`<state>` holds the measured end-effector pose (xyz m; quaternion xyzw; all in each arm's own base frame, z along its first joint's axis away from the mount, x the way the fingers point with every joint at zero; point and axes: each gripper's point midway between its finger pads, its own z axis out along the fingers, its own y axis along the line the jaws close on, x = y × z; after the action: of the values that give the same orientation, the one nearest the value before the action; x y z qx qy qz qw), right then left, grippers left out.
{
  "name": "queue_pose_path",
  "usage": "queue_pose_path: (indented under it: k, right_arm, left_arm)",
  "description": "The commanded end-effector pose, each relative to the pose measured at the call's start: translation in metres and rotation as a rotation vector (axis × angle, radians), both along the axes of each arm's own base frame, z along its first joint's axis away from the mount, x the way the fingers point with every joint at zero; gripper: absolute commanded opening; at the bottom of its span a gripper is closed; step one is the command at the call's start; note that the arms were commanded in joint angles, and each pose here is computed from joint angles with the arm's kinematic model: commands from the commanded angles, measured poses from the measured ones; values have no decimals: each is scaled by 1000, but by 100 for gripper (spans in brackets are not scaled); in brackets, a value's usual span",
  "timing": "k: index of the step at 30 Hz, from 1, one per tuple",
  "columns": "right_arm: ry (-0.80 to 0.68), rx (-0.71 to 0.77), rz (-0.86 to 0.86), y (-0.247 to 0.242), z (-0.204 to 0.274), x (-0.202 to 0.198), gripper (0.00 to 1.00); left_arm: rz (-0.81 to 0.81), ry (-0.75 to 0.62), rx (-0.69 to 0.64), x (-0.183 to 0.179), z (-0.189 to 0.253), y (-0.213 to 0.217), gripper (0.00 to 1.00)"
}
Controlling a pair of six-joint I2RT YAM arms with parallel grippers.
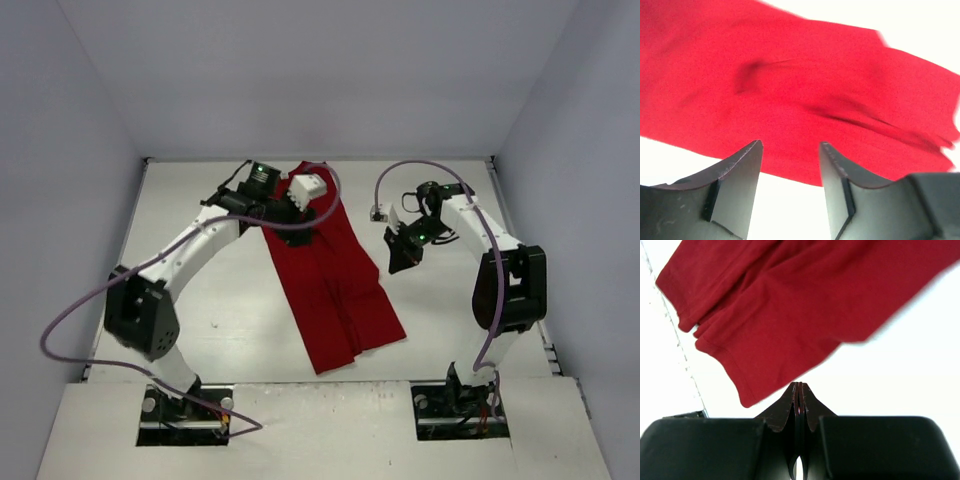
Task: Fold and stack the t-shirts
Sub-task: Rotate the tshirt 70 degrees
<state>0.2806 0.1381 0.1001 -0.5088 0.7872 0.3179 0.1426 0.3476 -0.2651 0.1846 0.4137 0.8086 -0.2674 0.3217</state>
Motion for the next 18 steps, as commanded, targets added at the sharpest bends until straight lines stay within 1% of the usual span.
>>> queue_pose_path:
  k: [1, 2, 5, 8, 12, 15, 18]
  right_arm:
    - [17, 47, -41, -2, 14, -1, 0]
    - [24, 49, -55, -5, 13, 0, 0]
    - [30, 54, -96, -15, 12, 4, 0]
    - [27, 54, -140, -26, 14, 11, 0]
    - [22, 51, -167, -34, 15, 15, 0]
    - [28, 48, -170, -36, 13, 13, 0]
    - [37, 46, -168, -36, 10, 10, 0]
  left_arm:
    - [-460, -11, 93, -127, -9, -20, 45]
    - [-500, 5, 166, -148, -32, -17, 45]
    - [-554, 9, 329, -176, -69, -14, 43]
    - [-538, 59, 419, -186, -95, -13, 40]
    - [-456, 55, 462, -179, -112, -17, 39]
    - [-393, 41, 467, -170, -115, -25, 39]
    - [-331, 34, 435, -165, -115, -35, 39]
